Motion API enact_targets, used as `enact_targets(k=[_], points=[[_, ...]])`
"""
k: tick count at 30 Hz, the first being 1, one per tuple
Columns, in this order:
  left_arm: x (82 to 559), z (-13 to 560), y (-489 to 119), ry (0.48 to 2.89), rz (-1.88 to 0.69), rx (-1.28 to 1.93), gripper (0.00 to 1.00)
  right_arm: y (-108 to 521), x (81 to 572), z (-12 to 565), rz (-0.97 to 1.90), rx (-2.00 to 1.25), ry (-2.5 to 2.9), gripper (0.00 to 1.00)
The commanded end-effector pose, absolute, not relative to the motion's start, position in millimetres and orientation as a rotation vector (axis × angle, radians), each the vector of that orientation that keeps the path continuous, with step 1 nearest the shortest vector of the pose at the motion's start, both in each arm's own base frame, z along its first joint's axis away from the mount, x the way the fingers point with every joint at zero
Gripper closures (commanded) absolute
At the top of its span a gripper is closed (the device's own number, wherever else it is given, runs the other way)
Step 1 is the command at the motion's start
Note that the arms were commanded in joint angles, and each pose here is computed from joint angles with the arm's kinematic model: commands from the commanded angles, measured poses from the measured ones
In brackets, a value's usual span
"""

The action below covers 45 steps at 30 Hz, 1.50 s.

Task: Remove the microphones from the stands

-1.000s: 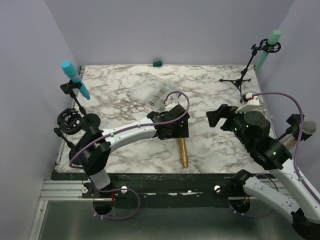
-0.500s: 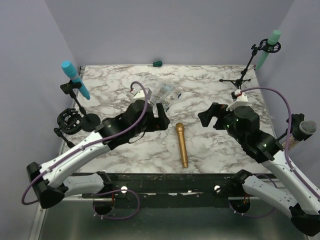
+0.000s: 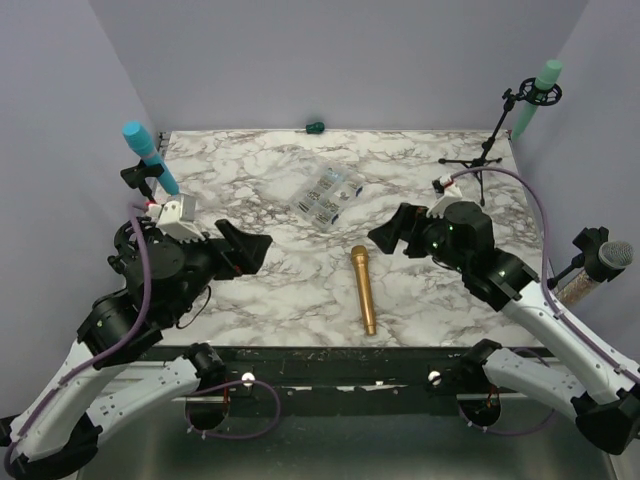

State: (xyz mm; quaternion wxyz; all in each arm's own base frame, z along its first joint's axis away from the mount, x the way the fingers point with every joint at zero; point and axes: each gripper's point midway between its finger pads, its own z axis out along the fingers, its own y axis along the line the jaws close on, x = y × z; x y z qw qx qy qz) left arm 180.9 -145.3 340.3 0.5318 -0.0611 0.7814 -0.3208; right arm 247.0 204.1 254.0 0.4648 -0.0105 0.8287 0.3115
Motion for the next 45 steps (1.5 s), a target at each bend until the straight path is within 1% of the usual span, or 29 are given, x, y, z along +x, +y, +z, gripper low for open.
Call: enact_targets(k=[1, 3, 6, 9, 12, 22, 29, 31, 34, 36, 40, 45], points=[[171, 349, -104, 1.819, -0.649, -0.18, 0.01, 241, 238, 263, 1.006, -0.079, 2.022, 0.0], [166, 352, -89, 1.804, -0.616, -0.209, 0.01, 254, 236, 262, 1.093, -0.085, 2.026, 0.0], [162, 339, -59, 1.815, -0.547, -0.397, 0.02, 269, 235, 258, 1.197, -0.08, 2.033, 0.0], [158, 325, -49, 1.799, -0.568, -0.518, 0.01, 276, 236, 253, 1.238, -0.062, 2.048, 0.0], [160, 314, -50, 1.811, -0.572, -0.554, 0.01, 277, 237, 250, 1.239, -0.05, 2.052, 0.0], [179, 287, -49, 1.907, -0.354, -0.698, 0.01, 266, 237, 246, 1.183, -0.007, 2.065, 0.0], [183, 266, -34, 1.933, -0.263, -0.985, 0.02, 263, 238, 246, 1.161, 0.0, 2.066, 0.0], [184, 266, -32, 1.903, -0.283, -0.994, 0.01, 263, 238, 245, 1.157, -0.004, 2.066, 0.0], [188, 277, -41, 1.861, -0.398, -0.882, 0.01, 268, 239, 246, 1.186, -0.007, 2.064, 0.0], [183, 288, -39, 1.809, -0.469, -0.879, 0.02, 275, 237, 246, 1.24, -0.015, 2.065, 0.0], [164, 303, -21, 1.754, -0.491, -0.907, 0.01, 293, 235, 249, 1.397, -0.007, 2.034, 0.0], [146, 332, -7, 1.715, -0.496, -0.787, 0.01, 327, 234, 265, 1.603, 0.016, 1.99, 0.0]])
